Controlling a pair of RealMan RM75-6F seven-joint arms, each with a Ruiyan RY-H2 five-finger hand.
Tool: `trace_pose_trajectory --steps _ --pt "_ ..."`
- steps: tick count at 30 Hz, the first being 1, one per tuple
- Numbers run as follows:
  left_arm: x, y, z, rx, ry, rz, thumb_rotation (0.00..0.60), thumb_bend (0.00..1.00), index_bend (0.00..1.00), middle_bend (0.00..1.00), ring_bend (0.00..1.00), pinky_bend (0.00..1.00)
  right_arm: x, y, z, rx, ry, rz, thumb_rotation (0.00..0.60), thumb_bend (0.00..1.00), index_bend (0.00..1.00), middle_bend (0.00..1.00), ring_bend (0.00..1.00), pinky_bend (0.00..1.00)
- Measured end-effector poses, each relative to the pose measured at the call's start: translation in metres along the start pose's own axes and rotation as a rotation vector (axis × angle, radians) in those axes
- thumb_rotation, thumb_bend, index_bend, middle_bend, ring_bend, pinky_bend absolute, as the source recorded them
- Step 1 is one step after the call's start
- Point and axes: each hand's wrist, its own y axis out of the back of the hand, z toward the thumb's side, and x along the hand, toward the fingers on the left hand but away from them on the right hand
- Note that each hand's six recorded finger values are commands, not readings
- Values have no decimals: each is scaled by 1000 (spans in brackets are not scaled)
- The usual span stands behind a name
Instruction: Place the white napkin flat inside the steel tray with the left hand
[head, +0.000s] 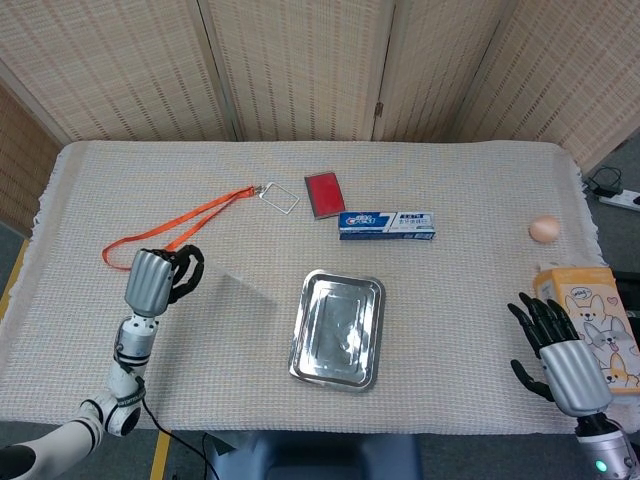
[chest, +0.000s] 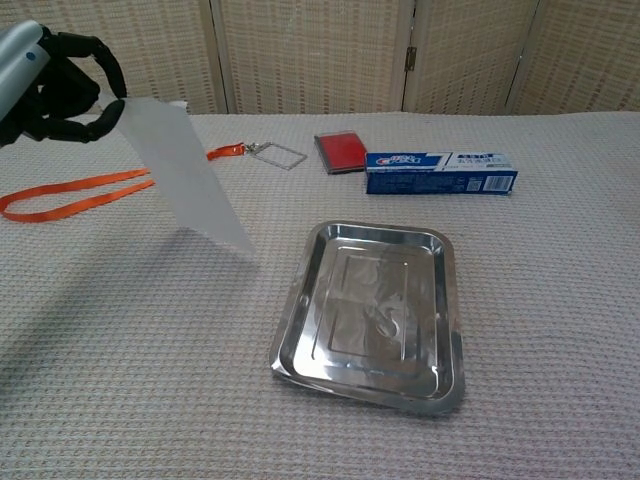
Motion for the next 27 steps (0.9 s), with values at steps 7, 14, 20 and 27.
trace_pose_trajectory --steps 7,14,20,27 --pt "22 6 10 1 -13 54 600 684 711 1000 981 1000 -1 1 -3 -3 -10 -2 600 399 0 0 0 0" --pt "42 1 31 12 -37 71 600 691 714 1000 981 1000 0 -1 0 -15 3 14 600 399 0 0 0 0" --pt "63 -13 50 -1 -52 61 600 693 717 1000 981 1000 2 1 -4 -25 -1 20 600 399 0 0 0 0" --pt "87 -27 88 -31 -95 72 600 695 718 1000 981 1000 4 1 -7 -28 -6 28 600 400 0 0 0 0"
